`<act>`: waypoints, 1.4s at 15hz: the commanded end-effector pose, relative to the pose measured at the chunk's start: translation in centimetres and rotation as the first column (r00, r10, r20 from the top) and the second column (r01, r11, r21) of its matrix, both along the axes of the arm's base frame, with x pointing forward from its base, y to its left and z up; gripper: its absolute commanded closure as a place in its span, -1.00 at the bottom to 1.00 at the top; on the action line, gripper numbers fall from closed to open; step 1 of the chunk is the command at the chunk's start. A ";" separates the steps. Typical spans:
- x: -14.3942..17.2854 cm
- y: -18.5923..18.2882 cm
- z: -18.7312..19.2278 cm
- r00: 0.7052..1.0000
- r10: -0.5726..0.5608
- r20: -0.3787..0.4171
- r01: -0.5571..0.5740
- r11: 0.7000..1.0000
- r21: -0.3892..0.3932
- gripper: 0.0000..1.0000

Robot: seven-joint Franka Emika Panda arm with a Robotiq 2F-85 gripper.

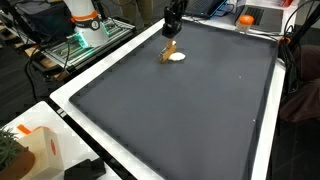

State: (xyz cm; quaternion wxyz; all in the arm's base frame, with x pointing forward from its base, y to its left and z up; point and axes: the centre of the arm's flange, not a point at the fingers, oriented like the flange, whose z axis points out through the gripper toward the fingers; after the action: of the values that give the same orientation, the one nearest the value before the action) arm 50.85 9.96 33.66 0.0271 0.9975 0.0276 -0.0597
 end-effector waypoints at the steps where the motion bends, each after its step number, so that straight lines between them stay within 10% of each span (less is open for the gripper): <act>1: 2.5 2.2 1.1 0.995 0.054 0.088 -0.053 0.999 -0.011 0.57; 12: 6.5 4.4 -0.5 0.993 0.088 0.079 -0.091 0.996 0.027 0.57; 21: 2.8 0.4 0.9 1.000 0.004 -0.015 -0.003 0.996 0.091 0.57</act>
State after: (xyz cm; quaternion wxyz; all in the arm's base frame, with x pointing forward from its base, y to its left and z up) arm 56.71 12.07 34.56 -0.0083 0.9987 0.0415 -0.0299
